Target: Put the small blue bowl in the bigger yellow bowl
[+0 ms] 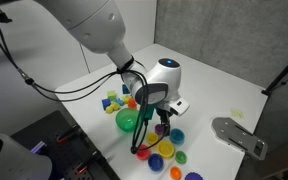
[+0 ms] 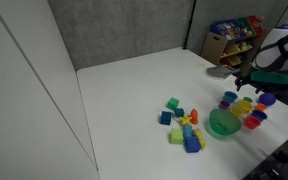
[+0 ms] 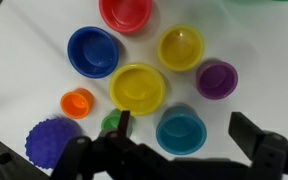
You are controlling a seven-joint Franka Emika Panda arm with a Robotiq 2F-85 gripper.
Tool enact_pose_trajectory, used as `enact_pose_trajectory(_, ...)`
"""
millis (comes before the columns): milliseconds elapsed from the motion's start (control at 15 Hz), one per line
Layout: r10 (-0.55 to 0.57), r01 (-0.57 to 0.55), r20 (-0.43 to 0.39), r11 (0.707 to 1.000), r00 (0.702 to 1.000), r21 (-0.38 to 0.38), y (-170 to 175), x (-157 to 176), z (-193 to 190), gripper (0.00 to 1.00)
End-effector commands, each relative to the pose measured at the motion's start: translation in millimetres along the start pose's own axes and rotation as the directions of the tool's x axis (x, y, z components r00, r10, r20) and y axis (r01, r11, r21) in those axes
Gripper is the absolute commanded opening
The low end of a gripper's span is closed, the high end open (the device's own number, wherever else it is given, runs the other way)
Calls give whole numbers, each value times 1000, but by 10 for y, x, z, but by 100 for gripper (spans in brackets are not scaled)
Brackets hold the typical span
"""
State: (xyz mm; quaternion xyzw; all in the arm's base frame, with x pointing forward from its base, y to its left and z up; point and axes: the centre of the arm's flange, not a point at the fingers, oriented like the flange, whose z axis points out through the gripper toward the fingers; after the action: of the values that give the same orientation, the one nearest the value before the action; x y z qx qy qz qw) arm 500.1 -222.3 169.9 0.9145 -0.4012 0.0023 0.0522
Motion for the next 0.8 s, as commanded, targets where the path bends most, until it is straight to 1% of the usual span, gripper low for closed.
enact_pose_trajectory(0,9,-9,-30,1000,999,9,-38,409,335,100)
enact_pose_trajectory(333,16,-15,-77,1000,997,18,-49,689,725,100)
enact_pose_trajectory(733,34,-33,-81,999,996,10,3,887,1111,100)
